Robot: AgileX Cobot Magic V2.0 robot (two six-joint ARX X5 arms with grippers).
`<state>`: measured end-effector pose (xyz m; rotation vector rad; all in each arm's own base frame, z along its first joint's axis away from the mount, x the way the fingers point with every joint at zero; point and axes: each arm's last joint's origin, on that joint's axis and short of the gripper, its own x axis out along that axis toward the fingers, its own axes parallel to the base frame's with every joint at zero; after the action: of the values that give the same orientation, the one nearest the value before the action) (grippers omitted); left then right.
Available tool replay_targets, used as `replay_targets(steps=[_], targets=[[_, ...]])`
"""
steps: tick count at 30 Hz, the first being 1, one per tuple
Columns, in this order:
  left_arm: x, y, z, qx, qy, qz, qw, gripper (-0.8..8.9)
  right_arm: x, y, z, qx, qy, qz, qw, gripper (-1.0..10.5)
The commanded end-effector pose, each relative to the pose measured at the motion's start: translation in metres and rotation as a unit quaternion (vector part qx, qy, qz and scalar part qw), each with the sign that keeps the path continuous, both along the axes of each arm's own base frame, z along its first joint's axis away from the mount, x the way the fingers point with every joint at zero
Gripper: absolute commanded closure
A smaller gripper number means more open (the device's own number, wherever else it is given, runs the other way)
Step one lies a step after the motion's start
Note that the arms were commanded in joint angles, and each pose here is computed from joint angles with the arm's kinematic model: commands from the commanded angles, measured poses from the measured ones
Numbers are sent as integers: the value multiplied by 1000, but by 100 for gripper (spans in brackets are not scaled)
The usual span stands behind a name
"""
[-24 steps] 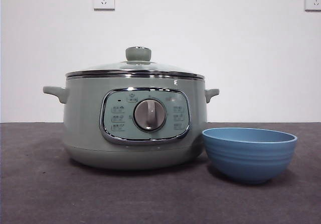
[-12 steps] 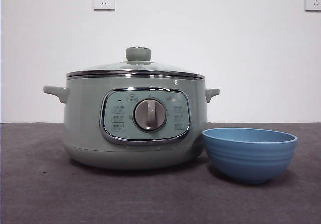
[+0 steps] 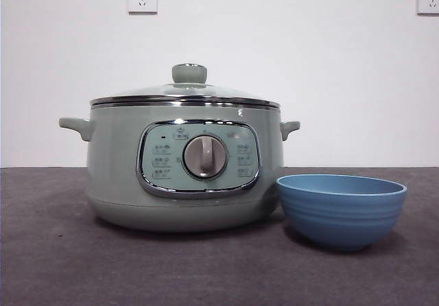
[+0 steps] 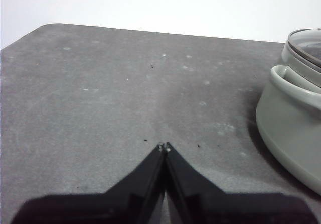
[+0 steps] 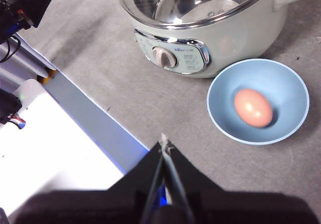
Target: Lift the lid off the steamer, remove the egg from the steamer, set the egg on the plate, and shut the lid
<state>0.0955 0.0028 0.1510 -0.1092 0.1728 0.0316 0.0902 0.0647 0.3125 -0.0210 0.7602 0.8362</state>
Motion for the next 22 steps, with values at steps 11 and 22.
replay_targets(steps=[11,22], targets=[[0,0,-4,-1,4,5,1000,817,0,0,1,-29,-47,30,998,946],[0,0,-4,-1,4,5,1000,817,-8,-22,8,-74,-139,-26,987,946]])
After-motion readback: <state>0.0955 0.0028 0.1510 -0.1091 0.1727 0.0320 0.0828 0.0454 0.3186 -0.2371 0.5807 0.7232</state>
